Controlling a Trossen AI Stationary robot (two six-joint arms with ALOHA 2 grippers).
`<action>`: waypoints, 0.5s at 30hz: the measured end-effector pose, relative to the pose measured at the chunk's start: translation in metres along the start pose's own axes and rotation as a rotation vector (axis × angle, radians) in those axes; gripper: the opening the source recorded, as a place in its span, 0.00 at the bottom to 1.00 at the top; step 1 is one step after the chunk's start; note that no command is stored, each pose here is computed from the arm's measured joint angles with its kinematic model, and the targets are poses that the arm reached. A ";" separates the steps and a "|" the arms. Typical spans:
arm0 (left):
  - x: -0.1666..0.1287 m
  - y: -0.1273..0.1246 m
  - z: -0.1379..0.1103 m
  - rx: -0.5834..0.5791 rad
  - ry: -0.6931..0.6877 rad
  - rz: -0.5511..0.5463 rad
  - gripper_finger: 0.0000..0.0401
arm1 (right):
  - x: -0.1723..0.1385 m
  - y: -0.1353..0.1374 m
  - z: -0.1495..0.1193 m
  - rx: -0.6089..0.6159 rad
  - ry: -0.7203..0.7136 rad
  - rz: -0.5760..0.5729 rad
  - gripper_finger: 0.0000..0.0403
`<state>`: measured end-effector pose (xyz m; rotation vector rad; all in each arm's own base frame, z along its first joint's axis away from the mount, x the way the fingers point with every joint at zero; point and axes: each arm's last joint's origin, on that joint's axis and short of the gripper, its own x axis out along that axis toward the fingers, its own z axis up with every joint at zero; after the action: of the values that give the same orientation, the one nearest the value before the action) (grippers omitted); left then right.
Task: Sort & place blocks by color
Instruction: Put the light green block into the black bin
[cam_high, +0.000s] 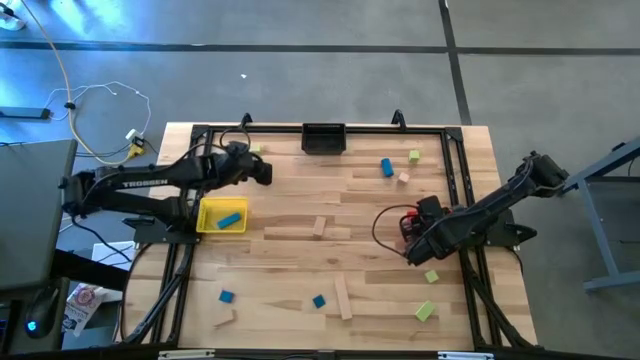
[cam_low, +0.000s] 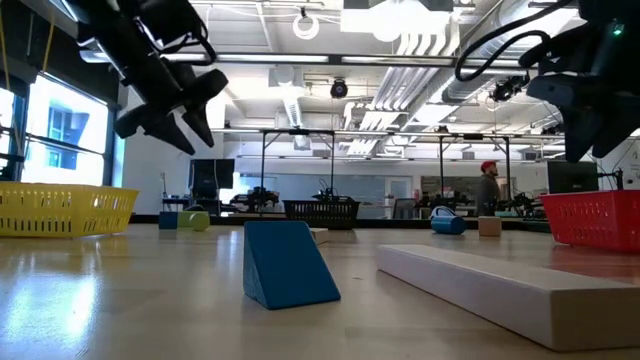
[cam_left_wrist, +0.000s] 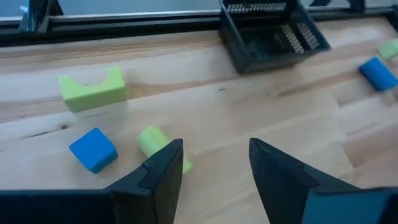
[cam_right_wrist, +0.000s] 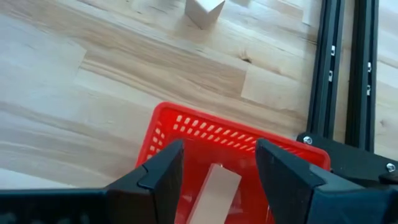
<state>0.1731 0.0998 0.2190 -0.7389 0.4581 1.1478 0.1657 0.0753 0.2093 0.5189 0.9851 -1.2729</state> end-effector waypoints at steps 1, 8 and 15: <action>0.002 0.001 0.003 -0.010 -0.005 -0.011 0.42 | 0.000 0.000 0.001 -0.001 0.001 -0.003 0.46; 0.002 -0.003 0.031 -0.008 -0.020 -0.015 0.42 | 0.003 0.001 0.006 -0.004 -0.002 -0.022 0.46; 0.011 -0.005 0.037 -0.025 0.069 0.085 0.42 | 0.008 0.002 0.015 0.012 -0.006 -0.045 0.46</action>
<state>0.1797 0.1329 0.2385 -0.7886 0.5384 1.2120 0.1717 0.0595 0.2097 0.5040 0.9892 -1.3200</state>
